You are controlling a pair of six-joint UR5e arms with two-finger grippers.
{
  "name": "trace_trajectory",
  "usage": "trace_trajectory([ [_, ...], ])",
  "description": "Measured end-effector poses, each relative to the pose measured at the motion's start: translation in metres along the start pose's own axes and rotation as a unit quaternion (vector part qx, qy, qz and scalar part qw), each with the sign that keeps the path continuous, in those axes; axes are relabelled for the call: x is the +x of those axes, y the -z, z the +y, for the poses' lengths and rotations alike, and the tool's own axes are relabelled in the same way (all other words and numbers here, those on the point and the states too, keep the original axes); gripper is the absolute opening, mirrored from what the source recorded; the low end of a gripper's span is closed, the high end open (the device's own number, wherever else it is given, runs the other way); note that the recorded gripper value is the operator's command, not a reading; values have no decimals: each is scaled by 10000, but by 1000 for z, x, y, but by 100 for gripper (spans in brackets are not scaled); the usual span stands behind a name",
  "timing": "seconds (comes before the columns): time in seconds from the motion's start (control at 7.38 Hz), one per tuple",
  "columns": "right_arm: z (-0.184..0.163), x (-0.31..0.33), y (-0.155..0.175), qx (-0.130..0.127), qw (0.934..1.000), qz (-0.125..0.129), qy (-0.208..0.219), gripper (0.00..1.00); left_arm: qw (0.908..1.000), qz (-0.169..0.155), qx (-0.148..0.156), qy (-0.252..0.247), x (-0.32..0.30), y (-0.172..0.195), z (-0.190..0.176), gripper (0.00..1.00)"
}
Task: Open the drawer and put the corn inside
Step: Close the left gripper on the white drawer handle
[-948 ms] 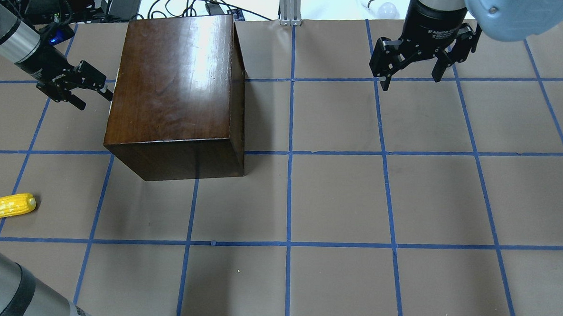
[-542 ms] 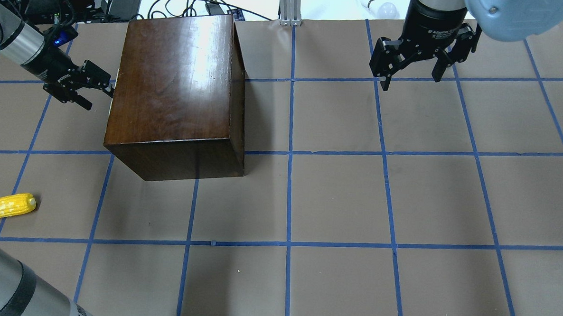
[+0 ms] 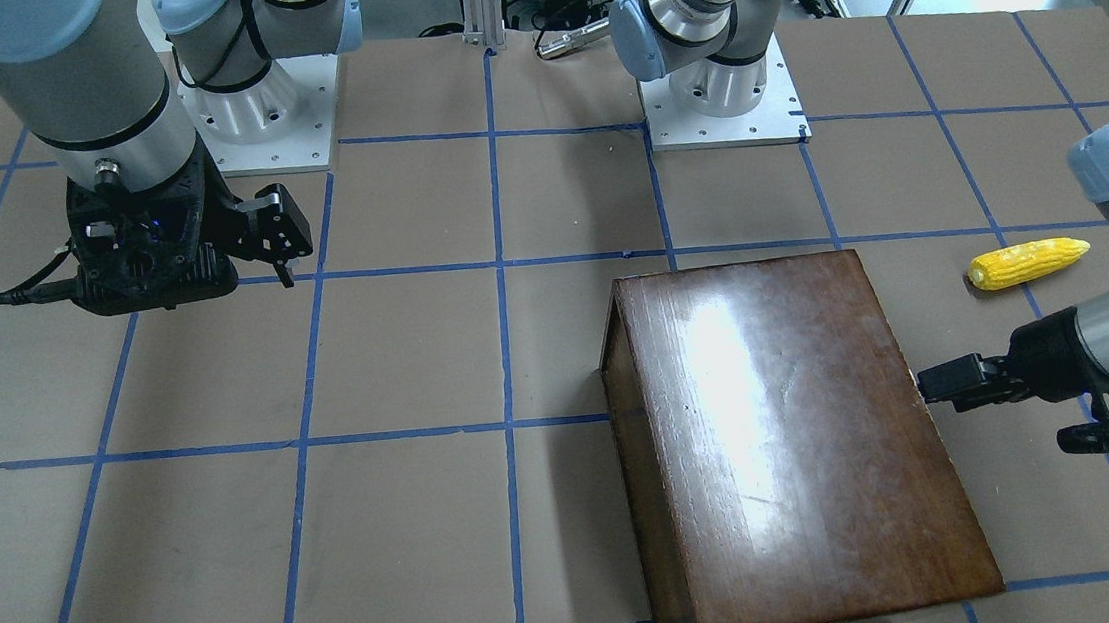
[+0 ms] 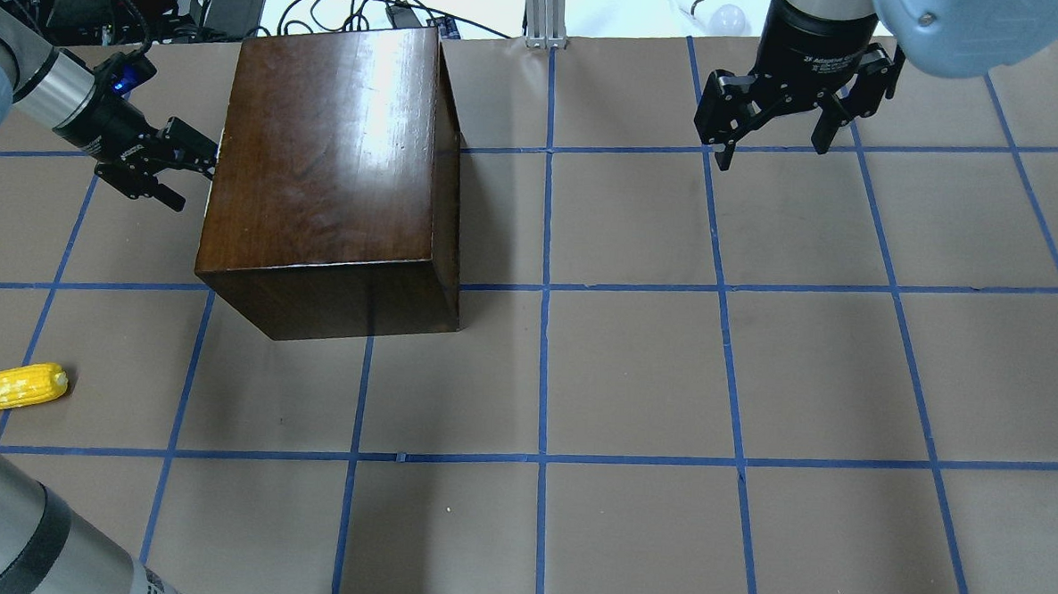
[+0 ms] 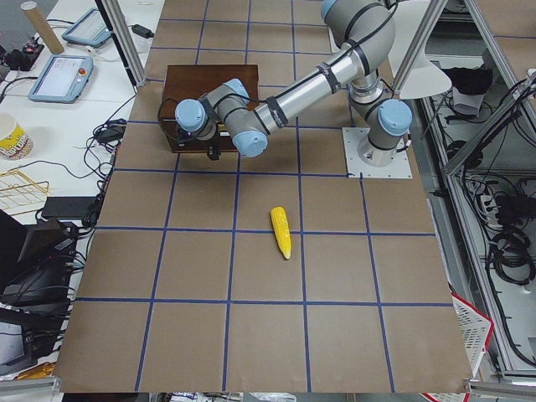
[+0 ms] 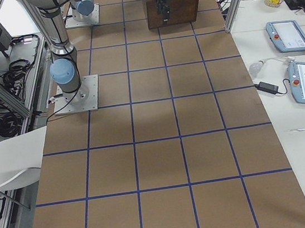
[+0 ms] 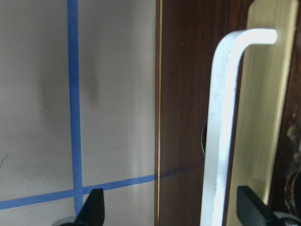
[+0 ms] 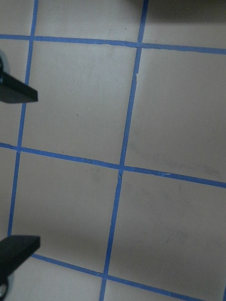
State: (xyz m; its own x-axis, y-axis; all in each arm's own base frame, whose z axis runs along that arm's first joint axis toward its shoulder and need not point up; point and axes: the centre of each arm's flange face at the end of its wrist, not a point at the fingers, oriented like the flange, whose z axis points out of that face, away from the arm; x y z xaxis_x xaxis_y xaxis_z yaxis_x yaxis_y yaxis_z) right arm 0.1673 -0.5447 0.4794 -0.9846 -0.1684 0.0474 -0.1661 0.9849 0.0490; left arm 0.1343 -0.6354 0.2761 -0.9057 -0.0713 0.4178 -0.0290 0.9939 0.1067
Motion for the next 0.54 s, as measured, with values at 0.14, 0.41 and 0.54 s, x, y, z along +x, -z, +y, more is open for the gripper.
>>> trace_trajectory([
  [0.14, 0, 0, 0, 0, 10000, 0, 2, 100, 10000, -17, 11, -14, 0, 0, 0, 100],
  [0.41, 0, 0, 0, -3, 10000, 0, 3, 100, 10000, -46, 36, -40, -1, 0, -1, 100],
  [0.54, 0, 0, 0, -1, 10000, 0, 5, 100, 9999, -67, 60, -48, -2, 0, -2, 100],
])
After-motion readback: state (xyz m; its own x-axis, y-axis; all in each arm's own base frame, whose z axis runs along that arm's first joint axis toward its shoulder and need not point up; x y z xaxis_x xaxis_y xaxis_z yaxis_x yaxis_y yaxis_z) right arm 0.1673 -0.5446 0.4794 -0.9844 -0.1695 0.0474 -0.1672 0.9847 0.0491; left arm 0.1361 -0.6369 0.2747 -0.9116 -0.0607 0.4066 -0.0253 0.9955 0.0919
